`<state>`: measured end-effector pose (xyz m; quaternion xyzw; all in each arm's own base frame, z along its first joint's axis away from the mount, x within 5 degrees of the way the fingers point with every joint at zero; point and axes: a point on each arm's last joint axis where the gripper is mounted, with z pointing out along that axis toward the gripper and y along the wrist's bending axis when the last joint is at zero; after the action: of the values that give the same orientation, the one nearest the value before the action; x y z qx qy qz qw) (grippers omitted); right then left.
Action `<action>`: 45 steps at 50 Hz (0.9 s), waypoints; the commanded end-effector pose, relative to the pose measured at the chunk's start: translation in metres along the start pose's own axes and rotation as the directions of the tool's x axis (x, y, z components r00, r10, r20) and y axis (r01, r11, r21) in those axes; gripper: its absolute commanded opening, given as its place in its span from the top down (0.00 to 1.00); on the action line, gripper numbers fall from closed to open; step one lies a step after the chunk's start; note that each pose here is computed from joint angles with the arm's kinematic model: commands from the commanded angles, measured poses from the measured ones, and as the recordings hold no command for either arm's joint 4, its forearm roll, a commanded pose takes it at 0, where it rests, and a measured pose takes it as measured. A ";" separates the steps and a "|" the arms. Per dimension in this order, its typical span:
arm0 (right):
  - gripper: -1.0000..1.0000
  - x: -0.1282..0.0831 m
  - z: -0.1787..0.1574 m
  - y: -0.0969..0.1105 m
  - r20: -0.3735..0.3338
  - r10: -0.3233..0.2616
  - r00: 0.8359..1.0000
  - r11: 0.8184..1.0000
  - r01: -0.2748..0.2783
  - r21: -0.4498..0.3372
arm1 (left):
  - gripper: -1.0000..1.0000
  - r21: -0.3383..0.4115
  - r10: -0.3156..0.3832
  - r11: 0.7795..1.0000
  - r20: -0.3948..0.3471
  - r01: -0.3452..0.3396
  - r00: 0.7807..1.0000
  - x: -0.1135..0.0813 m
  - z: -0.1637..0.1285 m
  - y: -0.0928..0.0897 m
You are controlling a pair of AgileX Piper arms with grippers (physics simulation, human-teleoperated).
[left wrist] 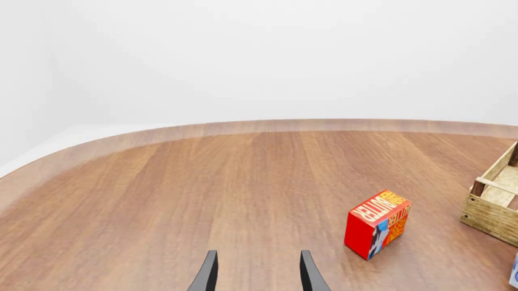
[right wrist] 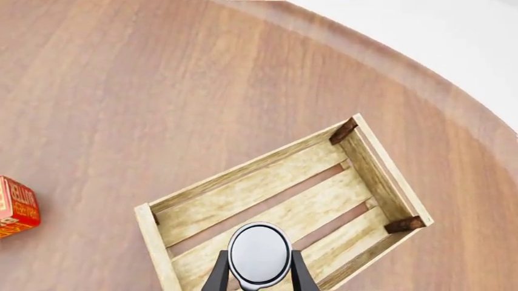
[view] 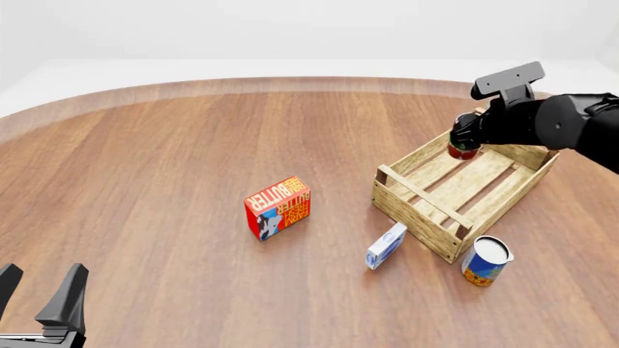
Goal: Pick up the tomato sauce, and put it in the wooden tray.
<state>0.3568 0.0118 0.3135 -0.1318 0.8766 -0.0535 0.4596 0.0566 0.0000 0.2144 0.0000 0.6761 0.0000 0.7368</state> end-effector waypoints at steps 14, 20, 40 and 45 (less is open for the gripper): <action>1.00 0.059 0.058 0.005 -0.085 0.098 0.992 0.995 -0.098 0.009 | 0.00 0.000 0.000 1.000 0.000 0.000 1.000 0.000 0.000 0.000; 1.00 0.067 0.065 0.005 -0.097 0.082 0.992 0.997 -0.082 0.008 | 0.00 0.000 0.000 1.000 0.000 0.000 1.000 0.000 0.000 0.000; 1.00 0.093 0.081 0.008 -0.143 0.067 0.987 0.998 -0.067 0.005 | 0.00 0.000 0.000 1.000 0.000 0.000 1.000 0.000 0.000 0.000; 1.00 0.095 0.083 0.013 -0.146 0.054 0.988 0.998 -0.056 -0.007 | 0.00 0.000 0.000 1.000 0.000 0.000 1.000 0.000 0.000 0.000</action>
<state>0.3718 -0.0023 0.1982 -0.1071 0.9094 -0.0494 0.3989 0.0566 0.0000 0.2144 0.0000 0.6761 0.0000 0.7368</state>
